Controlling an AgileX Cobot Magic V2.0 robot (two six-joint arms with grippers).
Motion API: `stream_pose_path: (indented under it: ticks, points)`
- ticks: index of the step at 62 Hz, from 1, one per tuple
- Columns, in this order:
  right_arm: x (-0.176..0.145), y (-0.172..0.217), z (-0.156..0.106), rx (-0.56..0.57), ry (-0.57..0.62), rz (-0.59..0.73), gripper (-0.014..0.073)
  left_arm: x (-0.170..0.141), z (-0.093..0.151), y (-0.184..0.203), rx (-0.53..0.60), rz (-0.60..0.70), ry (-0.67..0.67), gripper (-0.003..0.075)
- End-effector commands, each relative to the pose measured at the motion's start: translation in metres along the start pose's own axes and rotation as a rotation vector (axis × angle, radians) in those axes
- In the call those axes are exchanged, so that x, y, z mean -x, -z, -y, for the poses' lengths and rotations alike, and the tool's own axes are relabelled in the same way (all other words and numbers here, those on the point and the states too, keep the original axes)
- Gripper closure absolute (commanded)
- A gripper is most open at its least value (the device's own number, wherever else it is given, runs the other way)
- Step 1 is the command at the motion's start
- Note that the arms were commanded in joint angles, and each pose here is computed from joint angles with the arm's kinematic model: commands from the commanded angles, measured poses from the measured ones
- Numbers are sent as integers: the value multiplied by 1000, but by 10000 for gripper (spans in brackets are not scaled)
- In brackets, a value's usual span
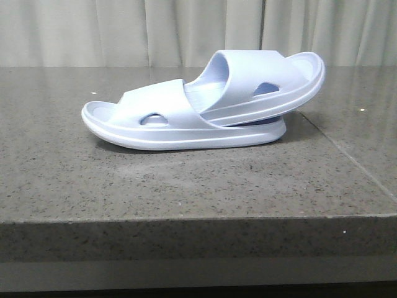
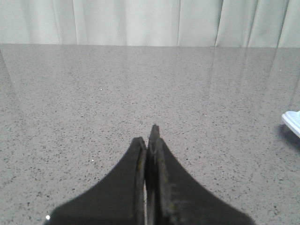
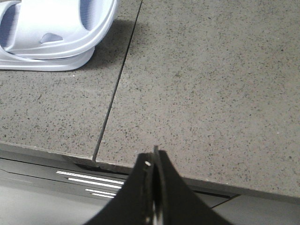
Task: Insert blue slippers together front up
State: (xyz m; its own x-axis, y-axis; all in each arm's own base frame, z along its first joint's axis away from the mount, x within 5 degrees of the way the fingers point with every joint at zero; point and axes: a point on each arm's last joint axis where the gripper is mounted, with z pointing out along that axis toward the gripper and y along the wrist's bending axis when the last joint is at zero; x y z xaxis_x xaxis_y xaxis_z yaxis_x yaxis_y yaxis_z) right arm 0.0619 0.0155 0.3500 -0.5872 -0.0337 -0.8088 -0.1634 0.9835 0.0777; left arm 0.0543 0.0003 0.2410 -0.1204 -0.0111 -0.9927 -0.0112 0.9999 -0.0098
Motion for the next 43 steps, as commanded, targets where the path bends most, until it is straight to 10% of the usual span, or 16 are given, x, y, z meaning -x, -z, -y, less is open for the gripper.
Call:
stream_pose_path:
  ticks: [1,43]
  points:
    - [11,5,0,-5,6,86,713,2,0,2,2,163,20,741]
    - [11,5,0,-5,6,83,713,-23,1,-2,-41,298,33,741]
